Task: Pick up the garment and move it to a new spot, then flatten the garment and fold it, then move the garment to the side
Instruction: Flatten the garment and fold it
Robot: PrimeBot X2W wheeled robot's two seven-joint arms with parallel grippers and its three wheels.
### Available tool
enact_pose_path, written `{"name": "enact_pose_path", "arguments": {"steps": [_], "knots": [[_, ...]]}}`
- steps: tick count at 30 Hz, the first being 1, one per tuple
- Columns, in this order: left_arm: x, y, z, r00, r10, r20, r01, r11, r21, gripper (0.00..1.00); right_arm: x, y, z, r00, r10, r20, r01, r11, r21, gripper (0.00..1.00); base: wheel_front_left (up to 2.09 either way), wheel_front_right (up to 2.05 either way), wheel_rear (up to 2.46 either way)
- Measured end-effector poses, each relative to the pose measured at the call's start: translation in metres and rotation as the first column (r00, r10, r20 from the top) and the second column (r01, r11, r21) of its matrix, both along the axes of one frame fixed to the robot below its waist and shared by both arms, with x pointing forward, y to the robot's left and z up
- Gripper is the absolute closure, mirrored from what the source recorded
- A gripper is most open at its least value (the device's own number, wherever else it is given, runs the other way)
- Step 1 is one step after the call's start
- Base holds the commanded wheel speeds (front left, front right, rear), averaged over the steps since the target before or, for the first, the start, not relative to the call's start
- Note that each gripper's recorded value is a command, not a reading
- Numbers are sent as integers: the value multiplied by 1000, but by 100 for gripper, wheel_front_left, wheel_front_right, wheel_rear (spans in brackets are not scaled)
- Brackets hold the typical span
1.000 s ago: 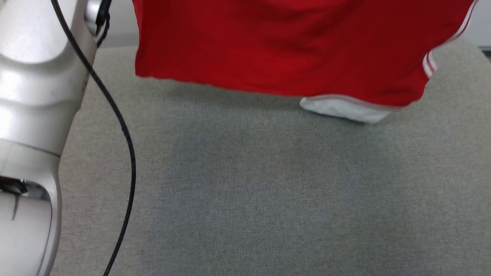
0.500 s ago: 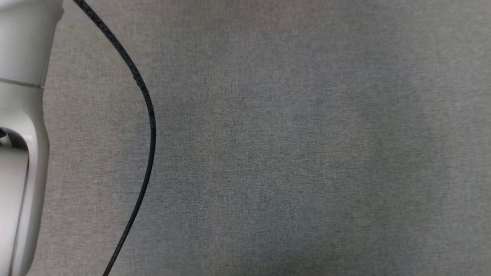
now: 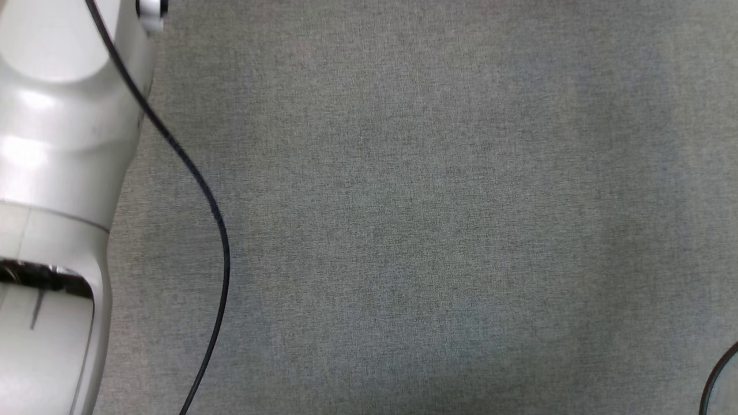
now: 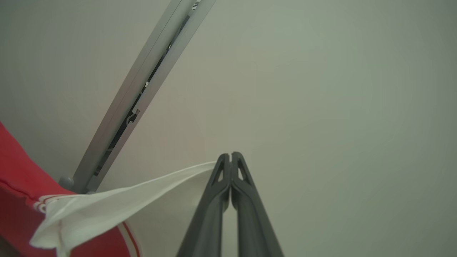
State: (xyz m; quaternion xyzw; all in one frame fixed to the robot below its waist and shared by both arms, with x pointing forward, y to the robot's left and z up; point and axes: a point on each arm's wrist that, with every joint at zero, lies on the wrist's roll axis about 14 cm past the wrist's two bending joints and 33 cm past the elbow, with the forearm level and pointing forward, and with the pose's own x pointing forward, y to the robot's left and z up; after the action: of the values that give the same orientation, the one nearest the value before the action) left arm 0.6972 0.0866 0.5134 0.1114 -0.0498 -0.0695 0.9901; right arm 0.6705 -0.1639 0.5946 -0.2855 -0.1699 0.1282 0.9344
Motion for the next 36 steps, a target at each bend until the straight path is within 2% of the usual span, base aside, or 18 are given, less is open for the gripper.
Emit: {"name": "enact_pose_path", "arguments": {"steps": [8, 21, 27, 36], "knots": [[-32, 24, -25, 995, 26, -94, -21, 999, 47, 100, -35, -2, -36, 993, 19, -116, -15, 999, 37, 100, 0, 0, 0], [-118, 37, -61, 963, -27, -267, 80, 979, 188, 100, -111, -3, -80, 951, 43, -305, -14, 995, 95, 100, 0, 0, 0], [-172, 43, -83, 930, -59, -363, 161, 953, 256, 100, -150, -10, -95, 924, 37, -379, 22, 988, 151, 100, 0, 0, 0], [-237, 39, -105, 880, -116, -460, 292, 897, 333, 100, -206, -9, -129, 854, 63, -516, 76, 967, 244, 100, 0, 0, 0]]}}
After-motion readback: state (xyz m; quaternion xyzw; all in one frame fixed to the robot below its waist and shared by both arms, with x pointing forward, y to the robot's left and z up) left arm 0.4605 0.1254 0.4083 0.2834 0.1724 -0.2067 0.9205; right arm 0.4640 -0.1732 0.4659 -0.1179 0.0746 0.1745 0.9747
